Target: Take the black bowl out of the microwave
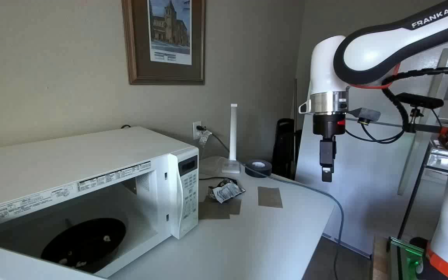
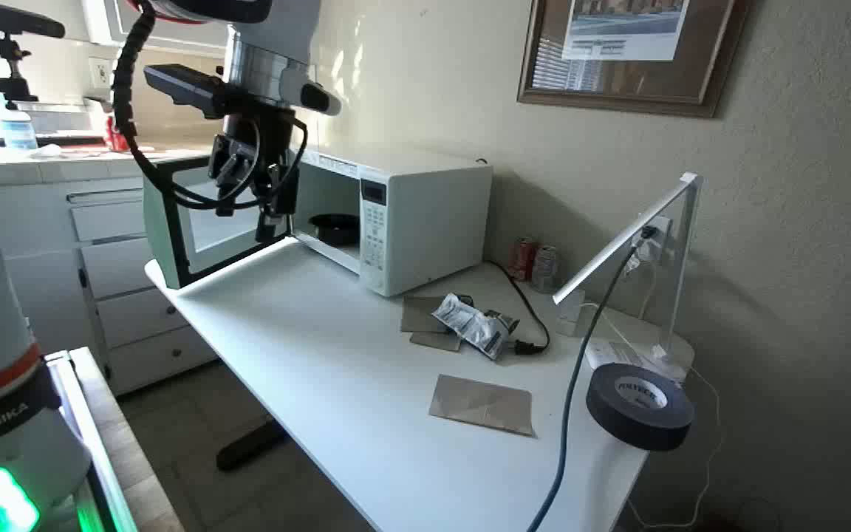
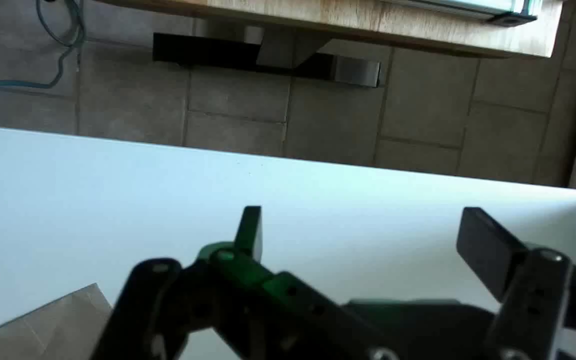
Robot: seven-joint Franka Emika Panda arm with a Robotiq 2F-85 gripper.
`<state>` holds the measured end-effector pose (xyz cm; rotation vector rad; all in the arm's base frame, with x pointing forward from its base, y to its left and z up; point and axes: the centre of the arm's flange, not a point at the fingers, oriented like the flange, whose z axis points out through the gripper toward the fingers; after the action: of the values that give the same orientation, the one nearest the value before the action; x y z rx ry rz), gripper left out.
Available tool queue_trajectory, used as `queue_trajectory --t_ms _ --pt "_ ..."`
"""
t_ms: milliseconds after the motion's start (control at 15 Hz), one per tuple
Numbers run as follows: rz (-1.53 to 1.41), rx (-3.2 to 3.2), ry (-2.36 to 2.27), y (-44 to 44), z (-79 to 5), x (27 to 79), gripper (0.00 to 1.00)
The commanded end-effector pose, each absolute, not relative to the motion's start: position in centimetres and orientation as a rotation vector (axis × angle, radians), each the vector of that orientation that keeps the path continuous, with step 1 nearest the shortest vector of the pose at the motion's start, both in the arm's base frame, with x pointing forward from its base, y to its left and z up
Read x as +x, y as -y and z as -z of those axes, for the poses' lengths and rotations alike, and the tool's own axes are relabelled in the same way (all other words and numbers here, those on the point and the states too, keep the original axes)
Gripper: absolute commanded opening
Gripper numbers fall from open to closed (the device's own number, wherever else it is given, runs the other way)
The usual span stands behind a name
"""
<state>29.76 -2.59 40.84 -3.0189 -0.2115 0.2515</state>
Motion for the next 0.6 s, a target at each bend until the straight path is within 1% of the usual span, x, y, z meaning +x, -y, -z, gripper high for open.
queue_trajectory --t_ms 0,533 --pt "-0.255 -3.018 0.211 2.58 -40.76 29.74 1.0" --pt "-0.259 -3.018 0.211 2.58 -40.65 29.73 1.0"
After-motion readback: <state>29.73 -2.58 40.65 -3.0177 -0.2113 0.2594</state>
